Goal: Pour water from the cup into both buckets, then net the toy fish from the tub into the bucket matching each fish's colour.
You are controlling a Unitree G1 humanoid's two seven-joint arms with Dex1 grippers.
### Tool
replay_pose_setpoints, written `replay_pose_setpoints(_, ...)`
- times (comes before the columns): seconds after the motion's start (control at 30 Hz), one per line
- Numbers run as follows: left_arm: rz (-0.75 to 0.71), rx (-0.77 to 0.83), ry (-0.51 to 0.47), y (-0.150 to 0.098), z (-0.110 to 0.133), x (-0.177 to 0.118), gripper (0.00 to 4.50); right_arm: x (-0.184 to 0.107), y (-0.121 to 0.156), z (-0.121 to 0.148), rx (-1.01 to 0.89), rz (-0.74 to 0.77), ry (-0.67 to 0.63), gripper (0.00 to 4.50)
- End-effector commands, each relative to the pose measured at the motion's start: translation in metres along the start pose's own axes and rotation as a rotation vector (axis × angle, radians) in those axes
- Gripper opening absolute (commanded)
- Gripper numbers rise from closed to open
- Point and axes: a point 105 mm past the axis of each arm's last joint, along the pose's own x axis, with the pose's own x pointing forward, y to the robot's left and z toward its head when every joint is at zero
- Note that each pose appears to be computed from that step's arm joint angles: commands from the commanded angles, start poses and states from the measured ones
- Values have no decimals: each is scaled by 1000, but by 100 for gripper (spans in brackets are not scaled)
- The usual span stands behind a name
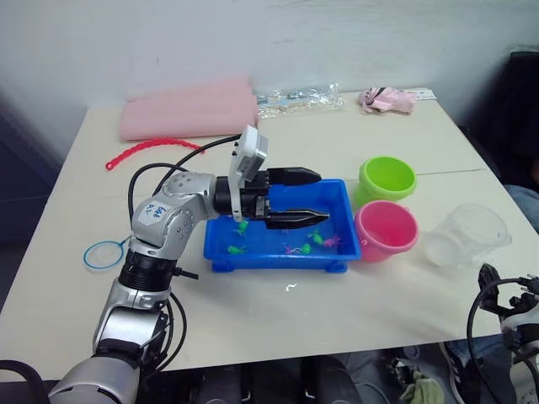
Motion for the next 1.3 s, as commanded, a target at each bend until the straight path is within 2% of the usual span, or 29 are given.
replay_pose_setpoints(0.03, 32, 31, 16, -4, -2, -12, 450, -14, 36, 46, -125, 294, -83, 447)
replay_pose_setpoints(0.13, 100, 11, 44, -5, -11, -34, 450, -17, 68, 72, -151, 580, -82, 447)
replay_pose_setpoints(0.17, 130, -16, 62, -9, -16, -48, 450, -16, 85, 84, -156, 722, -84, 447)
replay_pose_setpoints(0.27, 223, -59, 127, -20, -29, -80, 450, -13, 118, 107, -176, 988, -72, 447)
replay_pose_setpoints(0.4, 365, -86, 185, -24, -41, -113, 450, -7, 146, 120, -187, 1166, -69, 447)
replay_pose_setpoints(0.5, 581, -117, 265, -30, -54, -166, 450, -5, 178, 127, -206, 1347, -84, 447)
replay_pose_setpoints(0.6, 708, -131, 331, -38, -64, -204, 450, -1, 194, 129, -233, 1430, -93, 447)
replay_pose_setpoints(0.67, 837, -156, 403, -56, -69, -248, 450, 3, 207, 133, -244, 1485, -120, 447)
replay_pose_setpoints(0.77, 950, -179, 476, -79, -69, -289, 450, 10, 215, 134, -229, 1518, -135, 447)
replay_pose_setpoints(0.83, 1048, -208, 557, -102, -68, -326, 450, 12, 218, 129, -250, 1554, -131, 447)
replay_pose_setpoints(0.9, 1107, -223, 600, -114, -66, -348, 450, 13, 221, 126, -266, 1576, -136, 447)
replay_pose_setpoints(1.0, 1117, -242, 649, -121, -71, -363, 450, 13, 224, 126, -278, 1587, -152, 447)
replay_pose_setpoints(1.13, 1101, -248, 702, -108, -78, -374, 450, 10, 228, 127, -275, 1597, -167, 447)
replay_pose_setpoints(1.3, 1014, -219, 739, -59, -78, -367, 450, 5, 227, 124, -287, 1576, -176, 447)
